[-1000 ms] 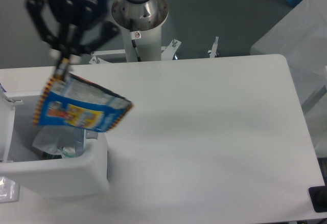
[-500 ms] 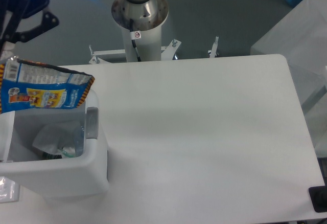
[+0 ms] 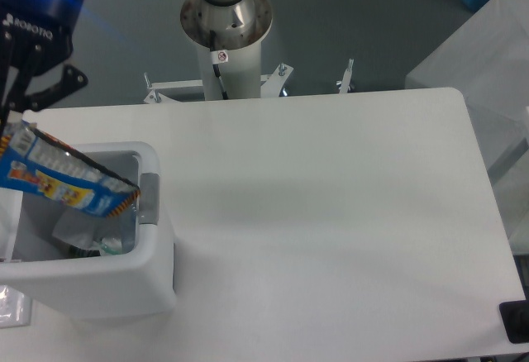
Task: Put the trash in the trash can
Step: 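Lower the snack bag into the bin and open the gripper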
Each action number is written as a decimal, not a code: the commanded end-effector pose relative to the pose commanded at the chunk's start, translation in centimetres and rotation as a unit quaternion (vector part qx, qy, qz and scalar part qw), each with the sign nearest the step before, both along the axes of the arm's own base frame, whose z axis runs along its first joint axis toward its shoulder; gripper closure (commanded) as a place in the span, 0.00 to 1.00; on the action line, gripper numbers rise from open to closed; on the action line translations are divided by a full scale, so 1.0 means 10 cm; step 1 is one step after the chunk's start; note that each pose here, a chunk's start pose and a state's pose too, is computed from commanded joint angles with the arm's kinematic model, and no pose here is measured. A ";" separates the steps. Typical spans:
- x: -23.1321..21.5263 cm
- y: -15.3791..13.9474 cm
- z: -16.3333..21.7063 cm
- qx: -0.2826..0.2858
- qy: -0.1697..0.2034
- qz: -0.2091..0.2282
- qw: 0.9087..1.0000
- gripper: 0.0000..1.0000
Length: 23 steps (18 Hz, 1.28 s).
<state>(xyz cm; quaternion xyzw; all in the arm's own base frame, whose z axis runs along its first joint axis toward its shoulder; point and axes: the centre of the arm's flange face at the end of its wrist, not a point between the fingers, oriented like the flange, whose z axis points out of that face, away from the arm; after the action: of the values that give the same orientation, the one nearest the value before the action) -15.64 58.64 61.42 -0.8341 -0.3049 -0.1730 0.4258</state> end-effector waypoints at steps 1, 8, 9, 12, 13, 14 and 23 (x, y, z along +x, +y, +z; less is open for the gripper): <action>-0.04 0.05 -0.09 -0.009 0.001 0.005 1.000 0.92; -0.09 0.20 -0.41 -0.036 -0.007 0.007 0.999 0.90; -0.09 0.20 -0.43 -0.038 -0.007 0.006 0.999 0.87; -0.09 0.20 -0.50 -0.042 0.006 -0.004 0.999 0.32; -0.09 0.18 -0.52 -0.047 0.020 -0.007 0.999 0.01; -0.10 0.17 -0.53 -0.051 0.030 -0.006 0.998 0.00; -0.61 -0.03 -0.51 -0.058 0.089 0.002 0.994 0.00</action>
<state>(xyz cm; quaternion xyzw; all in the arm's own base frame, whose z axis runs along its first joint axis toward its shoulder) -21.79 58.33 56.29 -0.8688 -0.2769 -0.0796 0.4026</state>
